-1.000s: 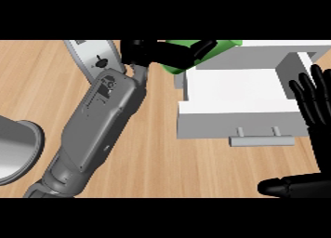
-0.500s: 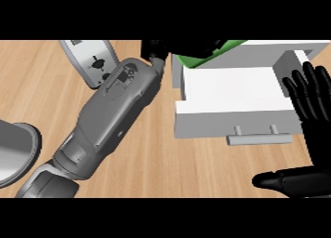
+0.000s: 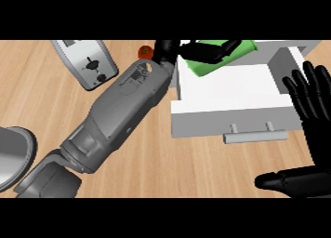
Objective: Pick up the cup, place it into the drawer and close the drawer
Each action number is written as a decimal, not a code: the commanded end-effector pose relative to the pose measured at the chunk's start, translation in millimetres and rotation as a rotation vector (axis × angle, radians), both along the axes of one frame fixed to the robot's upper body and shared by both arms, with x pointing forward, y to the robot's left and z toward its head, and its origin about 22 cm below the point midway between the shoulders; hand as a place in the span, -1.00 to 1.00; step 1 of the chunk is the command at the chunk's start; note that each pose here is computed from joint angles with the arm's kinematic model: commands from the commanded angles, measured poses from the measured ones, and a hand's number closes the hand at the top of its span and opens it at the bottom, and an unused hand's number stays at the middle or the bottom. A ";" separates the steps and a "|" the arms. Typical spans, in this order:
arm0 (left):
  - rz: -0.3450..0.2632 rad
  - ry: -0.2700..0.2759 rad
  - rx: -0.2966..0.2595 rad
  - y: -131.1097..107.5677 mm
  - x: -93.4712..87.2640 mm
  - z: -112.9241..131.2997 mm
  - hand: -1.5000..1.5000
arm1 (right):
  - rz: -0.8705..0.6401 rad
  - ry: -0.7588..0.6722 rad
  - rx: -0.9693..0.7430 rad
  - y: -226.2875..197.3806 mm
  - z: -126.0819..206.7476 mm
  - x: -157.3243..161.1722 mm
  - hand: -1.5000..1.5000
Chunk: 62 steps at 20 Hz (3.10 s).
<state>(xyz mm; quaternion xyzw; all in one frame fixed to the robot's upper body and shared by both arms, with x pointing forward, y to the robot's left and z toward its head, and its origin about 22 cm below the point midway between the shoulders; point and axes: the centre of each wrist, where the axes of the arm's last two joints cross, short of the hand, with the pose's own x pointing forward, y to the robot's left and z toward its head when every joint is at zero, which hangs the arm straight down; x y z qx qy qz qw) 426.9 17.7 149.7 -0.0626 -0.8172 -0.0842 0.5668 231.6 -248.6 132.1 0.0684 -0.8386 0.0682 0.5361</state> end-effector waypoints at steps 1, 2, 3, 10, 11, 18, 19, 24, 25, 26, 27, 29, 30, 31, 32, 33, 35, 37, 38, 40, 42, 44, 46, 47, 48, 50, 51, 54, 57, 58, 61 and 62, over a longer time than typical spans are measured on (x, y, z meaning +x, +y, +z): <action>0.019 0.010 0.062 1.7 4.3 -10.7 1.00 | 0.032 -0.013 -0.015 -2.2 11.2 -11.5 -1.00; 0.011 -0.007 0.058 -0.2 7.2 -2.5 1.00 | 0.021 0.000 0.020 -1.8 1.8 5.4 -1.00; -0.007 0.006 0.063 -1.7 4.6 -6.0 1.00 | 0.011 0.002 -0.002 -6.5 -0.9 1.7 -1.00; 0.056 0.013 0.207 -8.3 1.0 -14.3 1.00 | 0.062 -0.012 -0.020 12.0 4.1 7.3 -1.00; 0.038 0.010 0.216 -8.7 -4.2 -24.6 -1.00 | 0.061 -0.013 0.004 9.1 2.2 5.4 -1.00; 0.033 0.003 0.141 -5.6 -5.3 -31.3 -1.00 | 0.081 -0.035 0.036 19.3 14.9 12.7 -1.00; 0.031 0.007 0.134 -16.3 -3.3 -7.3 -1.00 | 0.074 -0.038 0.057 7.1 15.3 16.2 -1.00; -0.014 -0.050 -0.020 -17.0 -5.3 -2.4 -1.00 | 0.115 -0.002 0.080 7.0 10.9 2.4 -1.00; -0.048 -0.048 -0.062 -8.8 -8.1 -21.1 -1.00 | 0.109 -0.012 0.088 -2.1 15.7 7.9 -1.00; -0.052 -0.059 -0.088 -16.9 -4.1 3.9 -1.00 | 0.112 -0.008 0.081 -5.9 5.2 2.5 -1.00; -0.054 -0.070 -0.112 -15.5 -3.7 2.7 -1.00 | 0.135 0.014 0.092 -6.0 21.4 7.7 -1.00; -0.087 -0.070 -0.150 -22.4 -9.1 12.4 -1.00 | 0.139 0.008 0.098 -5.9 11.6 11.9 -1.00; -0.085 -0.046 -0.164 -6.8 -2.1 -0.4 -1.00 | 0.113 0.011 0.064 -13.8 11.8 -4.0 -1.00; -0.074 -0.018 -0.158 -9.3 -5.0 -4.8 -1.00 | 0.109 -0.013 0.076 -8.4 15.7 -21.5 1.00; -0.042 -0.010 -0.167 -9.1 -11.9 -15.4 -1.00 | 0.150 0.014 0.025 -21.4 10.0 -12.1 1.00; -0.060 -0.007 -0.185 -6.4 -7.6 1.5 -1.00 | 0.131 0.002 0.032 -12.2 5.5 -1.3 1.00; -0.035 -0.014 -0.203 18.9 1.8 -2.0 -1.00 | 0.174 0.003 -0.067 -17.6 17.6 -2.2 1.00; -0.022 -0.021 -0.217 36.2 -0.3 -5.6 -1.00 | 0.160 -0.008 -0.191 -28.8 16.9 -9.9 1.00; -0.015 -0.016 -0.242 37.0 -6.8 -12.3 -1.00 | 0.145 -0.023 -0.214 -23.2 28.1 -11.6 1.00; 0.025 -0.003 -0.255 70.8 -2.7 -3.3 -1.00 | 0.146 0.009 -0.236 -26.8 10.5 -21.8 1.00; 0.044 0.026 -0.271 78.9 -17.1 -23.2 -1.00 | 0.144 0.015 -0.265 -29.4 13.3 -22.8 1.00; 0.058 0.033 -0.281 97.6 -23.9 -32.9 -1.00 | 0.157 0.012 -0.331 -20.3 10.5 -34.6 1.00; 0.077 0.038 -0.286 118.5 -35.9 -30.8 -1.00 | 0.122 0.041 -0.388 -38.4 13.3 -26.6 1.00; 0.075 0.017 -0.287 127.5 -39.6 -26.7 -1.00 | 0.107 0.018 -0.392 -32.2 16.9 -11.6 1.00; 0.074 0.034 -0.278 132.0 -51.8 -34.4 -1.00 | 0.126 0.037 -0.399 -19.0 13.2 -20.2 1.00; 0.098 0.044 -0.291 155.2 -64.9 -48.3 -1.00 | 0.097 0.078 -0.412 -9.0 -2.9 -15.0 1.00; 0.084 0.058 -0.285 169.4 -72.7 -61.3 -1.00 | 0.106 0.080 -0.413 -3.4 15.9 -19.8 1.00; 0.082 0.063 -0.290 191.8 -91.4 -41.0 -1.00 | 0.095 0.083 -0.483 -14.1 -8.1 -9.3 1.00; 0.080 0.058 -0.320 217.9 -88.7 -43.1 -1.00 | 0.082 0.044 -0.653 -5.3 -11.4 8.6 1.00; 0.077 0.073 -0.308 212.3 -97.3 -58.9 -1.00 | 0.119 -0.006 -0.713 2.8 -12.4 -5.6 1.00; 0.081 0.072 -0.311 230.4 -110.5 -50.4 -1.00 | 0.103 -0.018 -0.882 5.4 -24.8 5.3 1.00; 0.077 0.063 -0.310 249.6 -109.0 -61.8 -1.00 | 0.104 -0.027 -0.931 8.3 -28.1 13.4 1.00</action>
